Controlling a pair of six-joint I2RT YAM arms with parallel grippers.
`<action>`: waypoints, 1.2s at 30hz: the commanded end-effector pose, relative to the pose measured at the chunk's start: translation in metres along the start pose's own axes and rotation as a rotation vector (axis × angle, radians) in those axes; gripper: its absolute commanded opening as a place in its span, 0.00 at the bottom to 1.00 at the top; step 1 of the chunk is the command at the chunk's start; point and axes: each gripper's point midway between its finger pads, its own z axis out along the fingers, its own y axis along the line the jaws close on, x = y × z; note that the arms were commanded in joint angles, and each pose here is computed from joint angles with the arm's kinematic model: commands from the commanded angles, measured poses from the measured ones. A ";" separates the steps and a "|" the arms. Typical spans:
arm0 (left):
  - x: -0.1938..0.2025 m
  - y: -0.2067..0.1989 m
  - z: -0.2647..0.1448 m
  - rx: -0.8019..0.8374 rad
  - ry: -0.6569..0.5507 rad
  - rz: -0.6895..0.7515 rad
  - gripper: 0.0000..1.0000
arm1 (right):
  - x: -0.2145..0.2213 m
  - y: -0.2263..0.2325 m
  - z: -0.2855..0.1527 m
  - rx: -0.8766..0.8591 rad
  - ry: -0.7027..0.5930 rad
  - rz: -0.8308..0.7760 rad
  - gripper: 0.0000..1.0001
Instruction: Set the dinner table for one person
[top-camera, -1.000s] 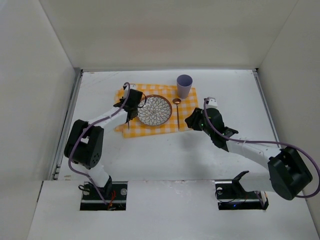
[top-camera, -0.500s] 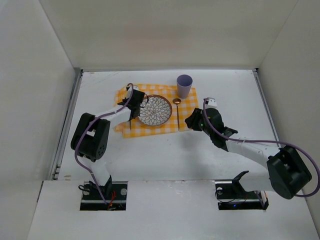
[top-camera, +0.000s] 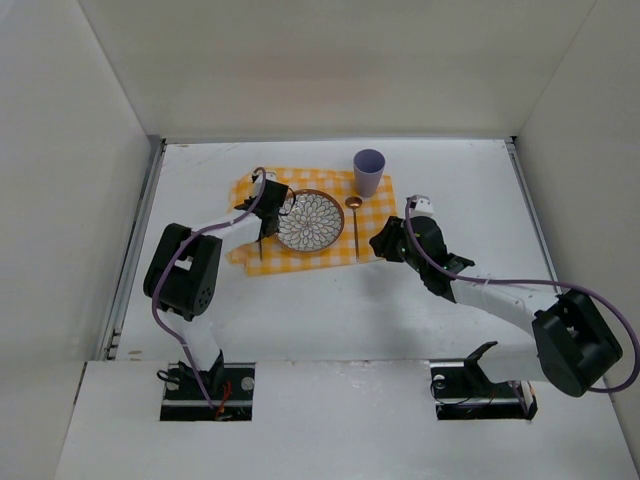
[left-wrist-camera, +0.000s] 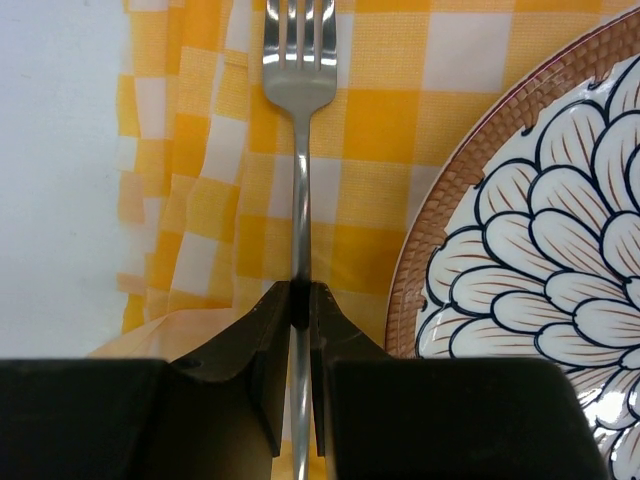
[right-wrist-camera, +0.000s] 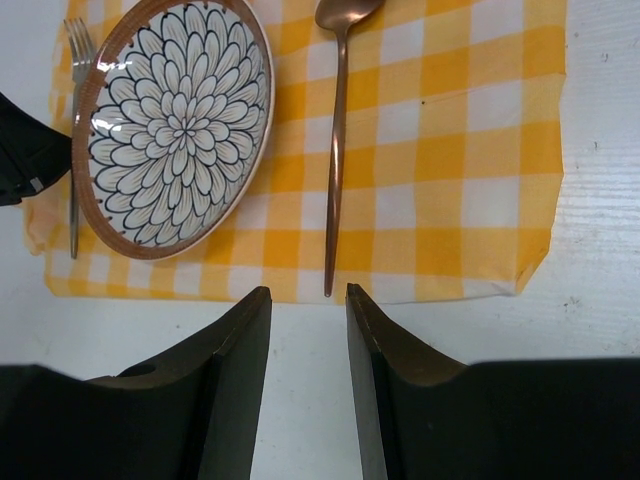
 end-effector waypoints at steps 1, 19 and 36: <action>-0.004 0.000 0.000 0.008 -0.009 -0.002 0.06 | -0.019 0.015 0.001 -0.049 -0.064 0.017 0.42; 0.022 0.004 0.001 -0.010 0.036 0.022 0.07 | -0.021 0.016 -0.001 -0.055 -0.071 0.018 0.42; -0.001 0.036 -0.072 -0.005 -0.147 -0.243 0.42 | -0.026 0.014 -0.005 -0.050 -0.091 0.023 0.59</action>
